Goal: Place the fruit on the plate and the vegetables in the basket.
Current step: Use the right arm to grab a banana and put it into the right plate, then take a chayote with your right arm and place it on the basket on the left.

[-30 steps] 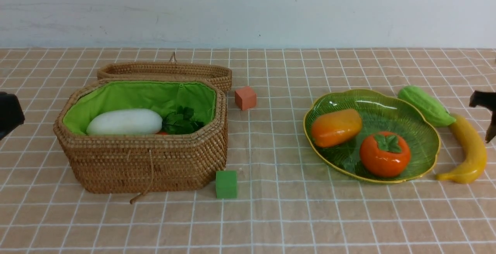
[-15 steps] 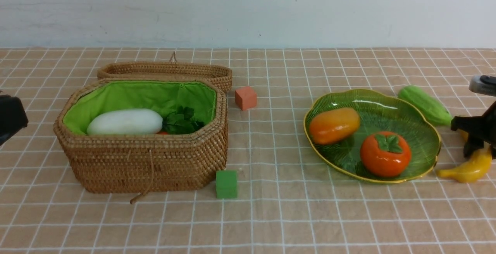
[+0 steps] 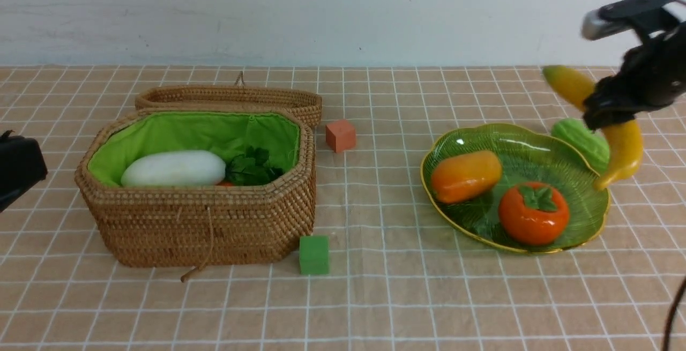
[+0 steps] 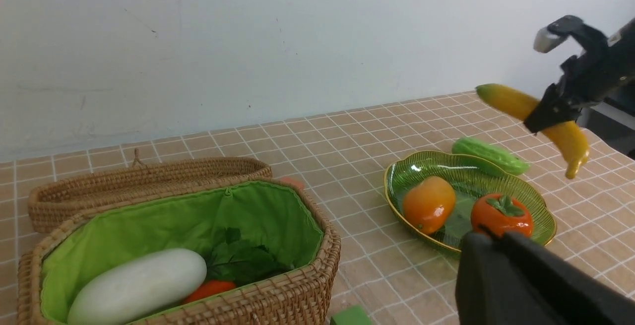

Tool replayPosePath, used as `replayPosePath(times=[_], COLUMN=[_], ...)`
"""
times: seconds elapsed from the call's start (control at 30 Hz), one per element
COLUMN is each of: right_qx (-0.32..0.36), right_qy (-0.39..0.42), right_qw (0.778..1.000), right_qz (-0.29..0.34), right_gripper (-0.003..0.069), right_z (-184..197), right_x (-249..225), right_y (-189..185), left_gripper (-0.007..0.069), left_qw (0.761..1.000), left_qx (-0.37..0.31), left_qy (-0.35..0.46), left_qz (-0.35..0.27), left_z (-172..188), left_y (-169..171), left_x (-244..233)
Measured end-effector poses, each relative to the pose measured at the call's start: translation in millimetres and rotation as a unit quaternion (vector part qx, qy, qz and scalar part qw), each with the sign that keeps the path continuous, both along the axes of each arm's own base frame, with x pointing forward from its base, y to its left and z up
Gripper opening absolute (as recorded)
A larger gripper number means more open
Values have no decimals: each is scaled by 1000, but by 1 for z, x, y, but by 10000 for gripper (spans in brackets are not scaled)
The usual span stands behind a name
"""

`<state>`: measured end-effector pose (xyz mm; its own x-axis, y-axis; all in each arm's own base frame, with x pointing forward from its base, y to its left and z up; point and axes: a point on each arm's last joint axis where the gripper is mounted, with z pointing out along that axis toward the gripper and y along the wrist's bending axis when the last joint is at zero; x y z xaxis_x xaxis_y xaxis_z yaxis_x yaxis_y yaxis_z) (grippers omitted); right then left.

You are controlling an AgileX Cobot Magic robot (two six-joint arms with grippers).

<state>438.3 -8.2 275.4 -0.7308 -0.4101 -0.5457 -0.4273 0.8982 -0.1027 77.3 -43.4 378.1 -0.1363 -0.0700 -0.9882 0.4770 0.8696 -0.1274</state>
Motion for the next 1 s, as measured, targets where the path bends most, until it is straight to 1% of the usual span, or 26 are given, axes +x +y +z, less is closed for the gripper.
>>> replayPosePath(times=[0.07, 0.17, 0.23, 0.27, 0.3, 0.33, 0.37, 0.4, 0.43, 0.47, 0.5, 0.53, 0.63, 0.67, 0.73, 0.8, 0.83, 0.97, 1.0], right_qx=[-19, -47, -58, -64, -67, -67, -68, -68, -68, -66, -65, -59, -27, -13, -4, -1, 2, 28, 30], right_qy=[-1, 2, 5, 8, 8, 7, 6, 5, 1, -6, -6, -15, -49, -62, -69, -65, -56, -39, -39], right_qw=[999, 996, 995, 995, 994, 994, 994, 994, 994, 995, 995, 996, 998, 996, 993, 992, 992, 991, 991], right_qz=[40, 69, 75, 79, 81, 82, 83, 82, 83, 78, 76, 61, -16, -55, -93, -107, -115, -122, -121], right_gripper=[311, 311, 321, 349, 403, 431, 487, 496, 556, 594, 599, 622, 613, 588, 552, 530, 519, 522, 522], right_z=[-19, -43, -47, -50, -49, -47, -44, -43, -35, -25, -25, -13, 8, 11, 7, 1, -11, -43, -46], right_x=[9, 19, 20, 21, 20, 20, 19, 18, 15, 12, 12, 8, 5, 7, 12, 15, 23, 52, 55], right_y=[8, 12, 12, 11, 11, 11, 11, 11, 11, 11, 11, 10, -6, -18, -35, -44, -51, -53, -53], left_gripper=[17, 17, 17, 17, 17, 17, 17, 17, 17, 17, 17, 17, 17, 17, 17, 17, 17, 18, 18], left_qw=[1000, 1000, 1000, 1000, 1000, 1000, 1000, 1000, 1000, 1000, 1000, 1000, 1000, 1000, 1000, 1000, 1000, 1000, 1000], left_qx=[1, 1, 1, 1, 1, 1, 1, 1, 1, 0, 0, -3, -12, -14, -15, -16, -16, -16, -16], left_qy=[1, 1, 1, 1, 2, 2, 2, 2, 2, 2, 2, 4, 3, 0, -2, -3, -3, -4, -4], left_qz=[0, 0, 0, 0, 0, 0, 0, 0, 0, 0, 0, -1, -4, -5, -5, -5, -5, -5, -5], left_z=[0, 0, 0, 0, 0, 0, 0, 0, 0, 0, 0, 0, 1, 1, 2, 2, 2, 2, 2], left_y=[0, 0, 0, 0, 0, 0, 0, 0, 0, 0, 0, 0, -1, -1, -1, -1, -1, -1, -1], left_x=[0, 0, 0, 0, 0, 0, 0, 0, 0, 0, 0, 0, 0, 0, 0, 0, 0, 0, 0])
